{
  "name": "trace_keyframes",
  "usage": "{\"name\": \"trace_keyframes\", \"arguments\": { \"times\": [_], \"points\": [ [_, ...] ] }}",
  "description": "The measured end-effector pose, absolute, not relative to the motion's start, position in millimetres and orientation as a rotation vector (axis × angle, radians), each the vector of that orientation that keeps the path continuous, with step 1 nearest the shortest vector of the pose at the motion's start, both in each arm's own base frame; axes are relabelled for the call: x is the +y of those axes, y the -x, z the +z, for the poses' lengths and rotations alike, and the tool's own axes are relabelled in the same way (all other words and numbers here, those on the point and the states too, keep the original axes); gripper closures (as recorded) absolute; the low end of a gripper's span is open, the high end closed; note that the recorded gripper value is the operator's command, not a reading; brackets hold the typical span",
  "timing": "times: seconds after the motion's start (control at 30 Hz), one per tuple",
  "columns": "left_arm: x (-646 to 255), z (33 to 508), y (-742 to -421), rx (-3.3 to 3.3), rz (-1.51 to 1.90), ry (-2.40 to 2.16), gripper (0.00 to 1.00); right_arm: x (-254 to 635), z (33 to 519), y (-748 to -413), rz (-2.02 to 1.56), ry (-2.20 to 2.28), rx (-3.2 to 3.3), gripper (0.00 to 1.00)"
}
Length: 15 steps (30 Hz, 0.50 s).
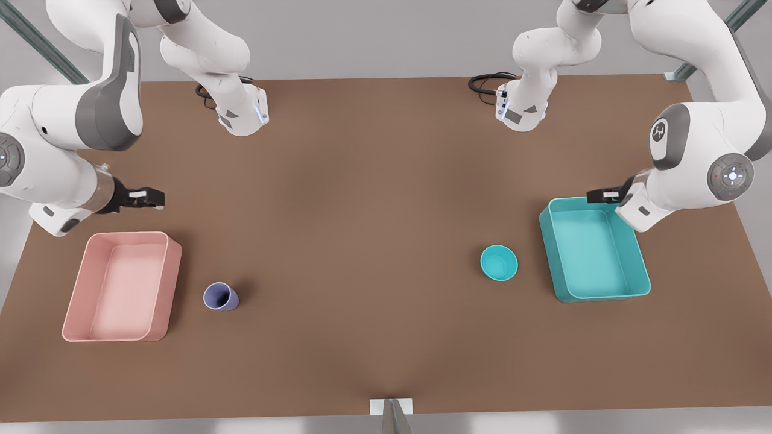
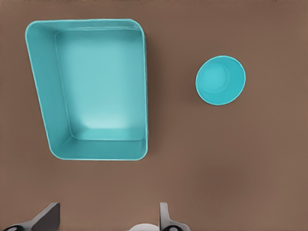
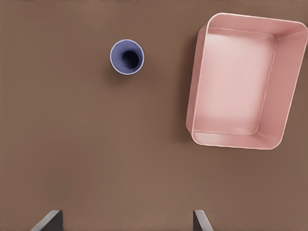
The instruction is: Put the bowls and cups in different boxes
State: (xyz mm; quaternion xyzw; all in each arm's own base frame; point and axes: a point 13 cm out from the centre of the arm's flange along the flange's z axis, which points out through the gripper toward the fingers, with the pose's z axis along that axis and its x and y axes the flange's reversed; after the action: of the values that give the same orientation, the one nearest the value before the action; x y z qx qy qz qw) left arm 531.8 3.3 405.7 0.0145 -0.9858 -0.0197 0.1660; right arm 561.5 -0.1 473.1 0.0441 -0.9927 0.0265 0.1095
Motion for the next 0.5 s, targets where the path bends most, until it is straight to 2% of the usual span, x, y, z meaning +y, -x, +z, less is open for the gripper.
{"name": "trace_keyframes", "arguments": {
  "times": [0.1, 0.23, 0.3, 0.4, 0.5],
  "points": [
    [-3, 391, -538, -2.799, -0.06, -0.033, 0.0, 4, 454, -572, 0.067, -0.144, -2.904, 0.0],
    [-148, 253, -572, -2.734, -0.227, 0.307, 0.0, 51, 320, -618, 0.018, -0.248, -2.805, 0.0],
    [-200, 204, -588, -2.774, -0.294, 0.4, 0.0, 53, 263, -637, -0.004, -0.24, -2.808, 0.0],
    [-234, 159, -611, -2.864, -0.336, 0.439, 0.0, 40, 210, -664, -0.029, -0.195, -2.864, 0.0],
    [-232, 128, -609, -2.897, -0.357, 0.416, 0.0, 26, 190, -687, -0.035, -0.16, -2.946, 0.0]
  ]
}}
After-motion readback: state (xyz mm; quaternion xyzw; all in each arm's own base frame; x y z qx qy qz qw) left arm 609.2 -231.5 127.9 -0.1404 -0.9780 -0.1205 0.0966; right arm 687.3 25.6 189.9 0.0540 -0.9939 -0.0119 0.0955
